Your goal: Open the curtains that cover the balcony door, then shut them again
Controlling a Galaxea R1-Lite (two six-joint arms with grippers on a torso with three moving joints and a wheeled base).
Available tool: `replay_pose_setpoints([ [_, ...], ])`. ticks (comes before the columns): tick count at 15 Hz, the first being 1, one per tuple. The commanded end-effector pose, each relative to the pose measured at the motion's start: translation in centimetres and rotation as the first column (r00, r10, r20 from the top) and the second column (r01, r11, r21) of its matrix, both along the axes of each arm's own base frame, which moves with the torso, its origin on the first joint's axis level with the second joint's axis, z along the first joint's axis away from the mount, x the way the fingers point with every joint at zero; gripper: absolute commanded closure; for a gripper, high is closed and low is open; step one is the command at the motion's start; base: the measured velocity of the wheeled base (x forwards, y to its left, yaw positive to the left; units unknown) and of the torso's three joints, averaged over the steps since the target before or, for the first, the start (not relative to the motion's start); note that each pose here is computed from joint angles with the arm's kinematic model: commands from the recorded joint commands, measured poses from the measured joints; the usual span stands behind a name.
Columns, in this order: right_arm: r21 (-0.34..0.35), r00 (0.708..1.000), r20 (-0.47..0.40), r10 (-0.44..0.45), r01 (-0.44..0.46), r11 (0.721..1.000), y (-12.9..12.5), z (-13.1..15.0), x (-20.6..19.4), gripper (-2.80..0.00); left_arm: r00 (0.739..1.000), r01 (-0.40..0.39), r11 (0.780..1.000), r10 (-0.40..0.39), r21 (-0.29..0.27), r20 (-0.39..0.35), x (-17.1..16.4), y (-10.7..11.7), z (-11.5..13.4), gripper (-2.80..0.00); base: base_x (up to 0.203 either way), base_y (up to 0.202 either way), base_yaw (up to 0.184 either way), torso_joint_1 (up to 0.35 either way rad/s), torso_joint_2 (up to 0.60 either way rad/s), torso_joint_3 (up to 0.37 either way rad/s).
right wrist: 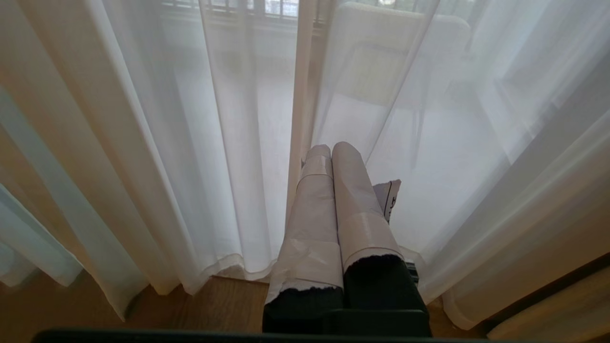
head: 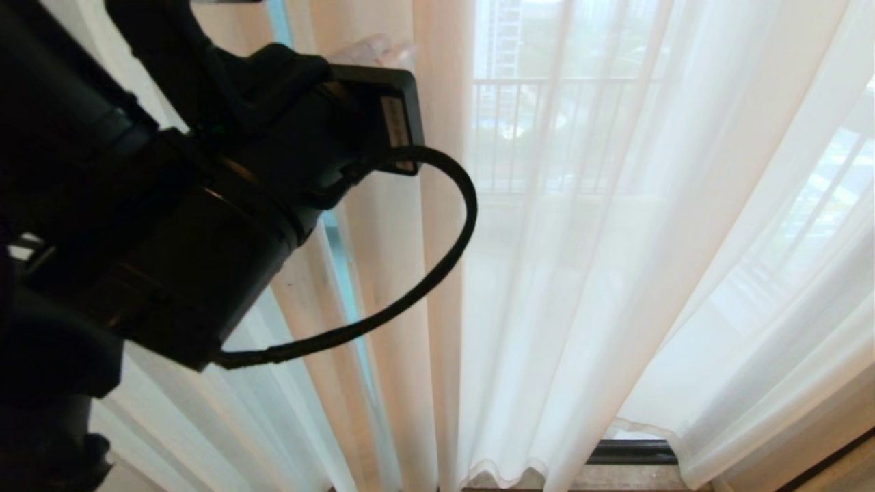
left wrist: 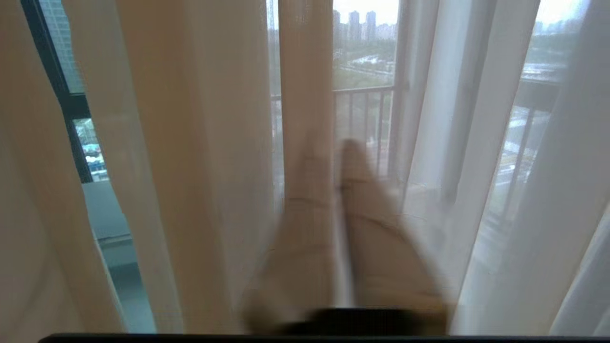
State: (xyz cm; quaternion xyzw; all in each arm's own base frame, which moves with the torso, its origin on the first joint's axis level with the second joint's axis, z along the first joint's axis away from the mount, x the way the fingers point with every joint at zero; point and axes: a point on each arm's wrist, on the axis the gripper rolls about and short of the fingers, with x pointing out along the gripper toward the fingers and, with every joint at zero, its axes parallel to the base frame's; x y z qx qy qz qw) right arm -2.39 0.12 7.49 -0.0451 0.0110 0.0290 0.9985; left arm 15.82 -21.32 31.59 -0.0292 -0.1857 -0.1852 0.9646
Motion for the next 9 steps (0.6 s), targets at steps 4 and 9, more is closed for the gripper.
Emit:
replay_pose_setpoints([
  [4,-0.001,1.000,-0.001,0.000,0.000,1.000,0.0,0.0,0.0,0.00,0.998,0.067,0.997,-0.067,0.022,-0.016,-3.8,2.9,0.6,0.00,0.000,0.000,0.000,0.000,0.00,0.000],
  [9,-0.001,1.000,-0.001,0.000,0.000,1.000,0.0,0.0,0.0,0.00,0.993,0.059,0.985,-0.041,0.163,-0.113,-6.6,8.5,-2.9,0.00,0.000,0.000,0.000,0.000,0.00,0.000],
])
